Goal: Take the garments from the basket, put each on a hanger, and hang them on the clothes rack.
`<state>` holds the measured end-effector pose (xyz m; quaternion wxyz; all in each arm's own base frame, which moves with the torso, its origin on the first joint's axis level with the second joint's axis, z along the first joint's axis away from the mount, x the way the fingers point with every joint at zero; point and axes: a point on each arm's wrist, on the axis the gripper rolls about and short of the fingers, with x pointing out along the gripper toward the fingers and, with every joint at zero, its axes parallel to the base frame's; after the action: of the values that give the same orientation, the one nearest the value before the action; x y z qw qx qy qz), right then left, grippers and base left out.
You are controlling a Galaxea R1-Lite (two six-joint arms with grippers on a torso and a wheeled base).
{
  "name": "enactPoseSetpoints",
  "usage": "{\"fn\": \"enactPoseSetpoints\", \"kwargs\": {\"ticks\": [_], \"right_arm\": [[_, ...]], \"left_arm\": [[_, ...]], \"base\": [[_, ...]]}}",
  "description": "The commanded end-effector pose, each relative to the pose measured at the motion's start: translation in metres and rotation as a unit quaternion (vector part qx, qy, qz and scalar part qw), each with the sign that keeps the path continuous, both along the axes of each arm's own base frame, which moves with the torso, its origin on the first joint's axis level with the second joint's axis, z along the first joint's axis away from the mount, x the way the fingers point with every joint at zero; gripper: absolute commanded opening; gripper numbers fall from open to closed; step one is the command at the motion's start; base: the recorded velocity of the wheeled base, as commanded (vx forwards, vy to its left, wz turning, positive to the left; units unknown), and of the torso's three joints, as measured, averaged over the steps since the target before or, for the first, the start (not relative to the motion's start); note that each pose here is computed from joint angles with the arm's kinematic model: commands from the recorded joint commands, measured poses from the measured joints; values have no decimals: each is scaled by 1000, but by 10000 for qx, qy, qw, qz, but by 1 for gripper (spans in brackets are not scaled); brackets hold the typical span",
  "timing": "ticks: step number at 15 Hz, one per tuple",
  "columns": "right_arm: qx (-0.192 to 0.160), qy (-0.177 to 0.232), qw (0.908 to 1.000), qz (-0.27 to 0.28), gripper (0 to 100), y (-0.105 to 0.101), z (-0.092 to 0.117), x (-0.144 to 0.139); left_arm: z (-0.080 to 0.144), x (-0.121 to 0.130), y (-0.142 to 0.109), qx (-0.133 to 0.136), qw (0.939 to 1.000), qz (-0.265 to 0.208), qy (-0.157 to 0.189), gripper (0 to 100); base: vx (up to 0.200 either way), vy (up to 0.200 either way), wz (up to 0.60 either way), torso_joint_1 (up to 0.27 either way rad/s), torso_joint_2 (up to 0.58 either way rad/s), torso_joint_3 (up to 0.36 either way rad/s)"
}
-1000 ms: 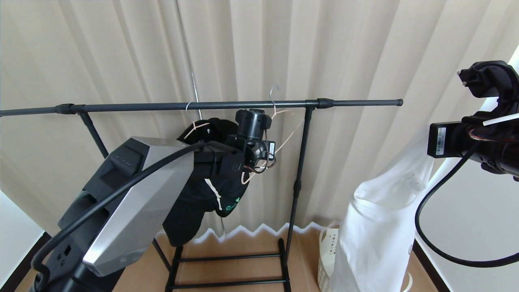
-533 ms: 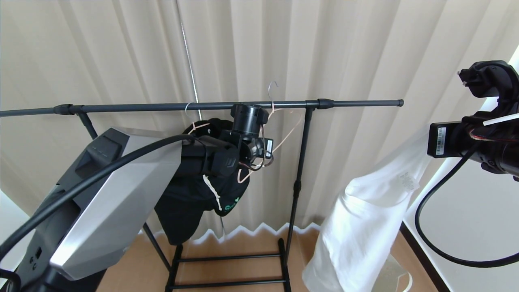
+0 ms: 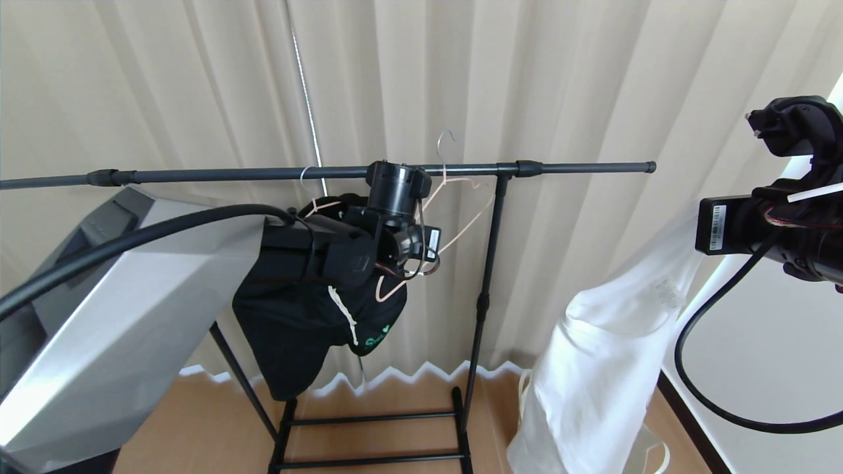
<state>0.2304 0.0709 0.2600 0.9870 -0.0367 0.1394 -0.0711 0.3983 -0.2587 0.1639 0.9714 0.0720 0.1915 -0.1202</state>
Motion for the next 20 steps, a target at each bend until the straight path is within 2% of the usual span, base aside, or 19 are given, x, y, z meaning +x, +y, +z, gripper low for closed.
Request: {"fn": "enactPoseSetpoints", "kwargs": {"ticks": [1, 6, 9, 10, 11, 12, 14, 16, 17, 19, 20], "right_arm": [[4, -24, 10000, 4, 0, 0, 1, -1], [15, -40, 10000, -6, 0, -1, 2, -2], [2, -25, 10000, 12, 0, 0, 1, -1], [0, -17, 10000, 12, 0, 1, 1, -1], [-13, 3, 10000, -3, 0, 1, 0, 0], [-17, 9, 10000, -2, 0, 1, -1, 1], [-52, 62, 10000, 31, 0, 6, -4, 4], [-169, 177, 9997, -67, 0, 14, -12, 10], [-212, 163, 9995, -152, 0, 19, -15, 14], [-289, 17, 9983, -508, 0, 26, -26, 31], [-303, 0, 9980, -550, 0, 27, -28, 34]], "left_arm": [[22, -23, 14, -39, 10000, -1, -52, 0], [33, -60, 39, 33, 10000, 1, -4, 0], [30, -114, 71, 51, 10000, -66, -1, 0], [29, -123, 77, 45, 10000, -69, -22, 0], [24, -147, 93, 20, 9998, -144, -127, 0], [22, -156, 100, 7, 9996, -191, -208, 0], [8, -191, 121, -31, 9949, -857, -529, 0], [-9, -213, 135, 191, 9872, -1435, -666, 0], [-14, -220, 139, 151, 9852, -1554, -710, 0], [-27, -233, 144, -62, 9749, -2069, -819, 0], [-29, -236, 144, -93, 9725, -2171, -834, 0]], "base": [[0, 0, 0, 0, 0, 0], [0, 0, 0, 0, 0, 0], [0, 0, 0, 0, 0, 0], [0, 0, 0, 0, 0, 0], [0, 0, 0, 0, 0, 0], [0, 0, 0, 0, 0, 0], [0, 0, 0, 0, 0, 0], [0, 0, 0, 0, 0, 0], [0, 0, 0, 0, 0, 0], [0, 0, 0, 0, 0, 0], [0, 0, 0, 0, 0, 0]]}}
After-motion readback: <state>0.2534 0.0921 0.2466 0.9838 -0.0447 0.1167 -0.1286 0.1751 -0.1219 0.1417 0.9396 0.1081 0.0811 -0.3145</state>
